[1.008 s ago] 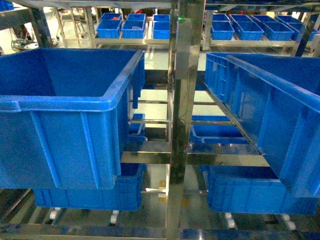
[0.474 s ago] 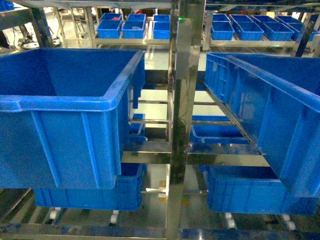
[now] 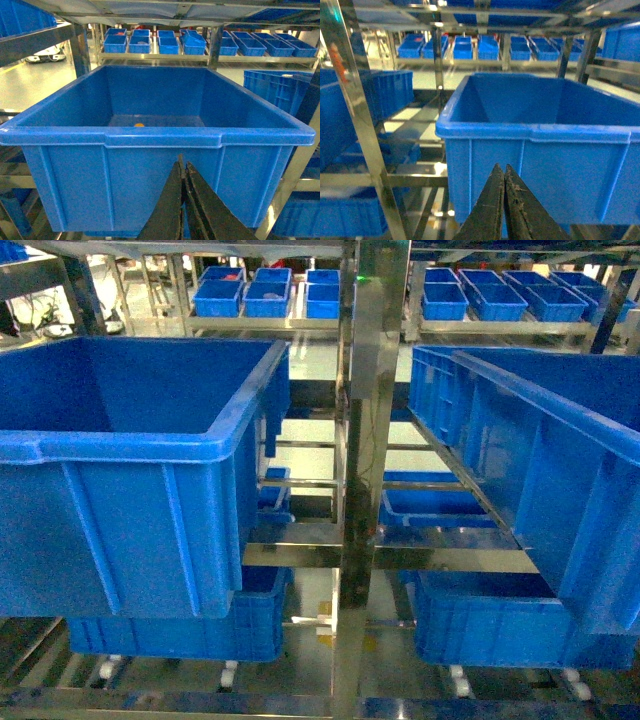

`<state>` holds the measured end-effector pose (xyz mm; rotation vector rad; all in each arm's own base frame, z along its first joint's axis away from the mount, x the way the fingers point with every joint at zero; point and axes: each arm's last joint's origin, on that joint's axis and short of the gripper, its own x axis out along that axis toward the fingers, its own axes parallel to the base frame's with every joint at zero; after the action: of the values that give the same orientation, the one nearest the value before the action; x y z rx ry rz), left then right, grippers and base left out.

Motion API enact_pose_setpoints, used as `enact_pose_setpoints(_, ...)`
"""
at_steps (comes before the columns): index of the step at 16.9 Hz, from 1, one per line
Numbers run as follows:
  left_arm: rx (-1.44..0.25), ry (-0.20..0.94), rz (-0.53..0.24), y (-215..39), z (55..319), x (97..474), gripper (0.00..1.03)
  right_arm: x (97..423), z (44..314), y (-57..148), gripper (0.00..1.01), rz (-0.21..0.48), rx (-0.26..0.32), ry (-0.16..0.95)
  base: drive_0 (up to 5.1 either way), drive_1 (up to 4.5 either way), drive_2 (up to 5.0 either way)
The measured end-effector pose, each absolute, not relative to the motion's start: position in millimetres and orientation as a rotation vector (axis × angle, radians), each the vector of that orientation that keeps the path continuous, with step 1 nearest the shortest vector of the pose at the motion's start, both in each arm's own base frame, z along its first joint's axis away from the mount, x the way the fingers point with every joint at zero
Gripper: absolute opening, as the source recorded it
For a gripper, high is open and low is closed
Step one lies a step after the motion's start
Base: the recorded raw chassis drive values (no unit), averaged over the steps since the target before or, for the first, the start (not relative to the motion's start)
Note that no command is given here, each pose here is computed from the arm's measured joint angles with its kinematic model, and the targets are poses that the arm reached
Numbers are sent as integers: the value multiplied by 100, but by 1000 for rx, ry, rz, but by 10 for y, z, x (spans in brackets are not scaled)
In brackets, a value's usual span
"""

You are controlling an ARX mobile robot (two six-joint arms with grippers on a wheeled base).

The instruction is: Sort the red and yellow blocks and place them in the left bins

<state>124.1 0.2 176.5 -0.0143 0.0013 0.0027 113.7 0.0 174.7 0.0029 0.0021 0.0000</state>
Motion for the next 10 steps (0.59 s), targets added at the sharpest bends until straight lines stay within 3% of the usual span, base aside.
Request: enact_pose_setpoints(10,-14,-17,3,2,1714,1102,2,972,1666,0,2,1,2,4,0,0,0)
